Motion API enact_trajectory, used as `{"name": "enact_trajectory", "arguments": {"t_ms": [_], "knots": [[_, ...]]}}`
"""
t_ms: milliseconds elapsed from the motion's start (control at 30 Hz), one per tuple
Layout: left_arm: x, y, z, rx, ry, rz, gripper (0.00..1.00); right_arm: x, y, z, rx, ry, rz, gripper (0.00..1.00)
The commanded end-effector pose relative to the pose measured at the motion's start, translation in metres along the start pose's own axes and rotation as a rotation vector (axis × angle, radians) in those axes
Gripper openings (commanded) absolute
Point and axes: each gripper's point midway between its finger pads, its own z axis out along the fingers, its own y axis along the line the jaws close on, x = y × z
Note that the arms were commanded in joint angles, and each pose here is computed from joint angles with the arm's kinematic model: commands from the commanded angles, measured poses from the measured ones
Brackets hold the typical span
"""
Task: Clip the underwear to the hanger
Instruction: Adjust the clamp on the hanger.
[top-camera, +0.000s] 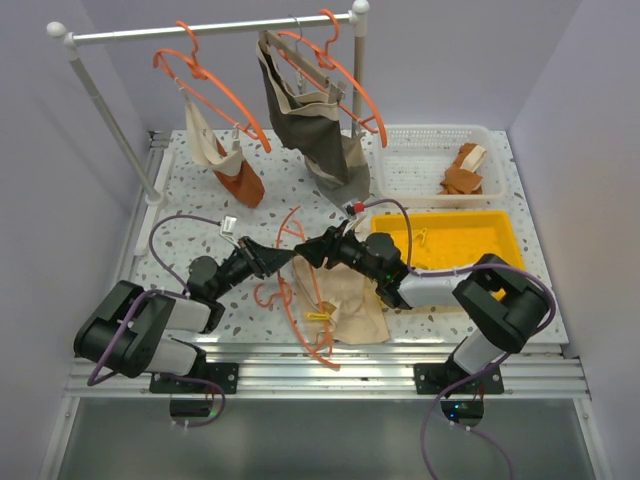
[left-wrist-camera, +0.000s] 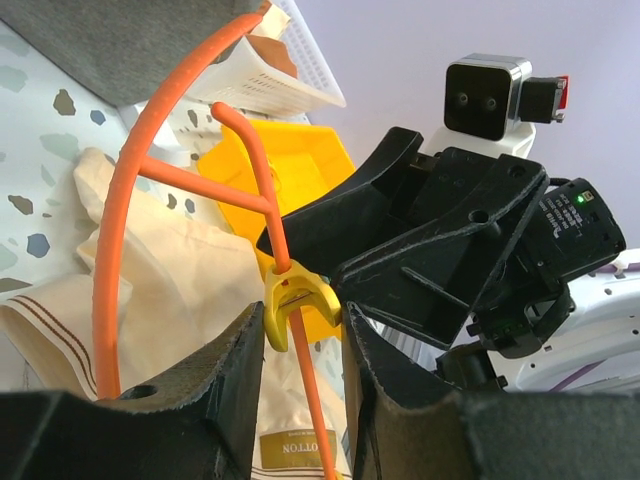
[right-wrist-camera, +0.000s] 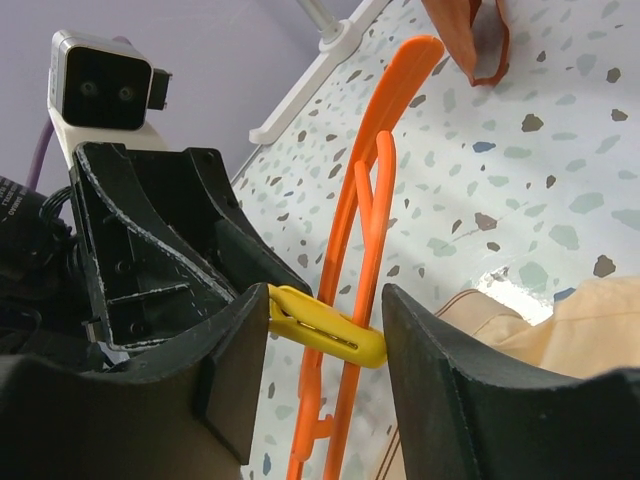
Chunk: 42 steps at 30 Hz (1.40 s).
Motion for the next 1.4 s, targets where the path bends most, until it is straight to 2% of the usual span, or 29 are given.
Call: {"name": "enact_trajectory", "arguments": {"t_ms": [0, 333, 600, 833, 1033, 1133, 1300, 1367], "knots": [[-0.052, -0.104, -0.012, 0.426, -0.251, 0.326, 0.22, -0.012, 0.029, 0.003, -0.116, -0.052, 0.007, 0.5], [-0.05, -0.09, -0.004, 0.389, -0.238, 0.317, 0.25, 0.0, 0.03, 0.008, -0.168, -0.041, 0.066, 0.39], [-0.048, -0.083, -0.001, 0.368, -0.235, 0.316, 0.27, 0.0, 0.031, 0.008, -0.177, -0.045, 0.07, 0.36], [-0.047, -0.076, 0.001, 0.351, -0.231, 0.314, 0.33, -0.001, 0.031, 0.006, -0.172, -0.046, 0.063, 0.35], [-0.046, -0.073, 0.003, 0.343, -0.223, 0.316, 0.11, -0.001, 0.029, 0.005, -0.161, -0.046, 0.056, 0.35], [-0.044, -0.07, 0.004, 0.338, -0.218, 0.319, 0.04, -0.002, 0.029, 0.005, -0.153, -0.05, 0.045, 0.38], [-0.043, -0.067, 0.003, 0.325, -0.216, 0.324, 0.0, -0.008, 0.021, 0.003, -0.095, -0.058, 0.001, 0.52], [-0.041, -0.064, 0.003, 0.318, -0.212, 0.325, 0.0, -0.014, 0.018, 0.003, -0.066, -0.078, -0.032, 0.54]]}}
